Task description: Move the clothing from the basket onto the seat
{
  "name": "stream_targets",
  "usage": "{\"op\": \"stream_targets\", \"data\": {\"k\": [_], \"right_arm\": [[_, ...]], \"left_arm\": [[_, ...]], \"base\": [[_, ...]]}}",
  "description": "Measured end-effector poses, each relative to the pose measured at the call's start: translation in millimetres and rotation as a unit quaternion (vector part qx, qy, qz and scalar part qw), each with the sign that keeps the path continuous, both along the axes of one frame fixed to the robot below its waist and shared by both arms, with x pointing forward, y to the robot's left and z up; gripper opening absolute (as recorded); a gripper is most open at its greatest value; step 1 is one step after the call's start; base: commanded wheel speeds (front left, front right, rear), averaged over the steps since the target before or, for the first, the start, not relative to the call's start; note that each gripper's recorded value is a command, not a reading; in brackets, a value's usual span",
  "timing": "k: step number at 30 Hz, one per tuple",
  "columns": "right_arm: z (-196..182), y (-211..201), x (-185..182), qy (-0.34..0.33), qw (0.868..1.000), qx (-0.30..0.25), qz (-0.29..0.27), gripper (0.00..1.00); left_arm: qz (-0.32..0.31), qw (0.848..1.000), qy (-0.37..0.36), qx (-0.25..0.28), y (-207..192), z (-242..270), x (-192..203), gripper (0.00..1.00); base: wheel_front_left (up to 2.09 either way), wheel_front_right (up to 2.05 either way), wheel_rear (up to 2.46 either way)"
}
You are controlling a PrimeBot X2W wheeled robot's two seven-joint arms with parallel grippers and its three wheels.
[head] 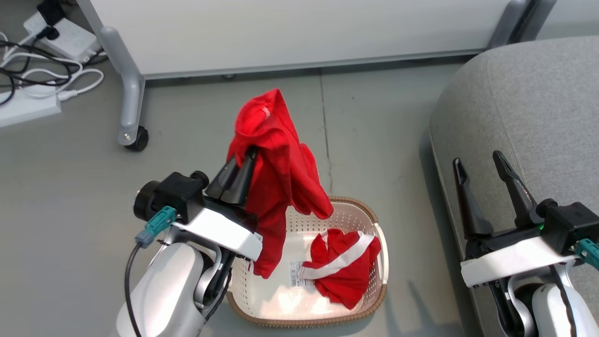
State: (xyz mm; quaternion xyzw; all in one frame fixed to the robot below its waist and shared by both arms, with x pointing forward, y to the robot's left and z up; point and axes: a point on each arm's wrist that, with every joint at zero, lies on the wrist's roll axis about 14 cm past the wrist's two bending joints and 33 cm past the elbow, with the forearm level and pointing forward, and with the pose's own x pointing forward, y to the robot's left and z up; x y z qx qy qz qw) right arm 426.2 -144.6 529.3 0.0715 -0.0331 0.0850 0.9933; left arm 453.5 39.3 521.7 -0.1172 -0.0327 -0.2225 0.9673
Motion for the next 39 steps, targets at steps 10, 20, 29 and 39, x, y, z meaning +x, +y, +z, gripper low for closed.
{"op": "stream_targets", "data": {"k": [10, 20, 29, 39], "right_arm": [[13, -2, -27, -0.009, 1.0, 0.002, -0.002, 1.0], [19, -5, -55, -0.011, 1.0, 0.007, -0.007, 1.0], [22, -13, -67, -0.016, 1.0, 0.014, -0.018, 1.0], [22, -14, -68, -0.016, 1.0, 0.014, -0.02, 1.0]], "left_arm": [[0.01, 0.997, -0.072, -0.031, 10, 57, -23, 0.0], [0.002, 0.995, -0.092, -0.026, 6, 69, -51, 0.0], [-0.009, 0.996, -0.083, -0.021, -2, 63, -63, 0.0], [-0.014, 0.996, -0.081, -0.017, -5, 62, -64, 0.0]], "base": [[0.0, 0.0, 0.0], [0.0, 0.0, 0.0], [0.0, 0.0, 0.0], [0.0, 0.0, 0.0]]}}
